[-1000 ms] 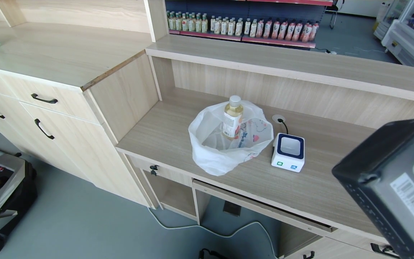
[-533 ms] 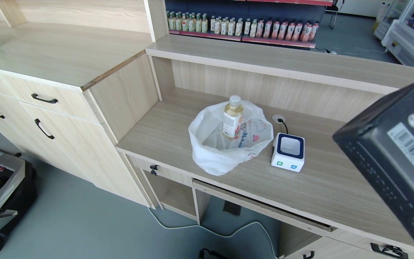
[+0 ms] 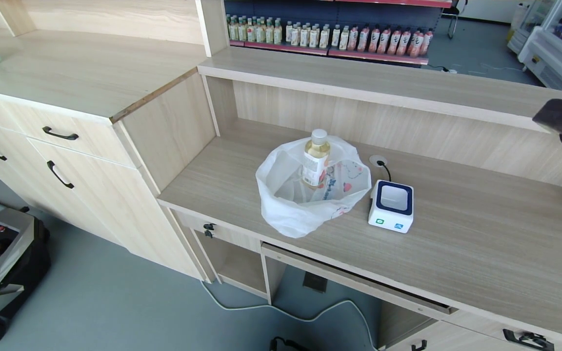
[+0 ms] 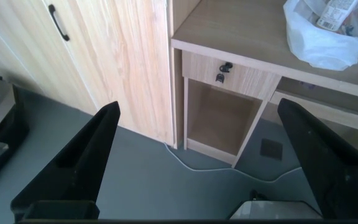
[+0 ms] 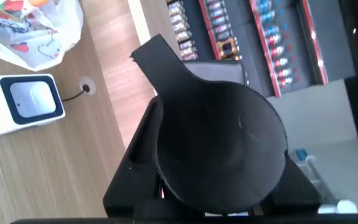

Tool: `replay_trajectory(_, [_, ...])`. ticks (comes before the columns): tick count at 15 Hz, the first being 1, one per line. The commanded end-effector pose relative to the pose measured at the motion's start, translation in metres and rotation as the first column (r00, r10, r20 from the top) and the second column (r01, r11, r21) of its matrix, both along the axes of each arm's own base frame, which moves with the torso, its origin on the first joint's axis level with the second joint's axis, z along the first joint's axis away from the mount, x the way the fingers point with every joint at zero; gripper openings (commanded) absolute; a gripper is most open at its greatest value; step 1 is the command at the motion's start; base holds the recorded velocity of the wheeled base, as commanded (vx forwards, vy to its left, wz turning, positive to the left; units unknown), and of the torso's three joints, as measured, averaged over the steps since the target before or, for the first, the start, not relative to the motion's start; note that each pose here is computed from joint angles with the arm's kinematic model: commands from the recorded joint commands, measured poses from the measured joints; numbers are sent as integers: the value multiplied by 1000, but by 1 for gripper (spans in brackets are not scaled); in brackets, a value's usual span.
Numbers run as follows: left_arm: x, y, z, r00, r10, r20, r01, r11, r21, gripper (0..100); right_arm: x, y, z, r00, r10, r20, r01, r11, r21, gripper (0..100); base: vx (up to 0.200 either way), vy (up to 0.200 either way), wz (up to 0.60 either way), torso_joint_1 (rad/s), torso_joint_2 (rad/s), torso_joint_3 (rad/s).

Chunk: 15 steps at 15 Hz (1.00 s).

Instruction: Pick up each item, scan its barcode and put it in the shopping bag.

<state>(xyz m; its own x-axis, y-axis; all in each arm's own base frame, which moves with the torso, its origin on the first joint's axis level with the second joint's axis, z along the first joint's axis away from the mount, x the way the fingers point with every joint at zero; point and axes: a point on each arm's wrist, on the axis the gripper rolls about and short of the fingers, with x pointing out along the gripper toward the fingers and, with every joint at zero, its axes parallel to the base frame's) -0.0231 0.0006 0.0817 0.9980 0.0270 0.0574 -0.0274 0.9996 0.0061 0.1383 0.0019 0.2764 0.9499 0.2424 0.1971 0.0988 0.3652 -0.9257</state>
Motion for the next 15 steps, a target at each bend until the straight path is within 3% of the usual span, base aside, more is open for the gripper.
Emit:
replay_trajectory(1, [0,0,0,1000,1,1,-1,1000,0,100,4,-28,-38,980,-139,-142,166,966,197,0,0,0,0,0,0,0])
replay_trajectory(3, [0,0,0,1000,1,1,-1,1000,0,100,8,-30,-36,983,-117,-140,156,939,307,0,0,0,0,0,0,0])
replay_trajectory(5, [0,0,0,1000,1,1,-1,1000,0,100,9,-30,-36,984,-111,-141,150,937,314,0,0,0,0,0,0,0])
replay_trajectory(8, [0,0,0,1000,-1,1,1,1000,0,100,24,-34,-36,978,-96,-183,163,901,402,0,0,0,600,-1,1,4])
replay_trajectory(11, [0,0,0,1000,1,1,-1,1000,0,100,55,-43,-44,960,-33,-278,201,772,603,0,0,0,0,0,0,0])
replay_trajectory(12, [0,0,0,1000,1,1,-1,1000,0,100,74,-56,-51,944,-4,-329,257,632,731,0,0,0,0,0,0,0])
replay_trajectory(13, [0,0,0,1000,1,1,-1,1000,0,100,80,-59,-55,938,13,-345,276,573,772,0,0,0,0,0,0,0])
replay_trajectory(14, [0,0,0,1000,-1,1,1,1000,0,100,100,-68,-67,922,63,-382,333,373,866,0,0,0,0,0,0,0])
replay_trajectory(15, [0,0,0,1000,1,1,-1,1000,0,100,117,-74,-80,906,60,-420,390,272,880,0,0,0,0,0,0,0])
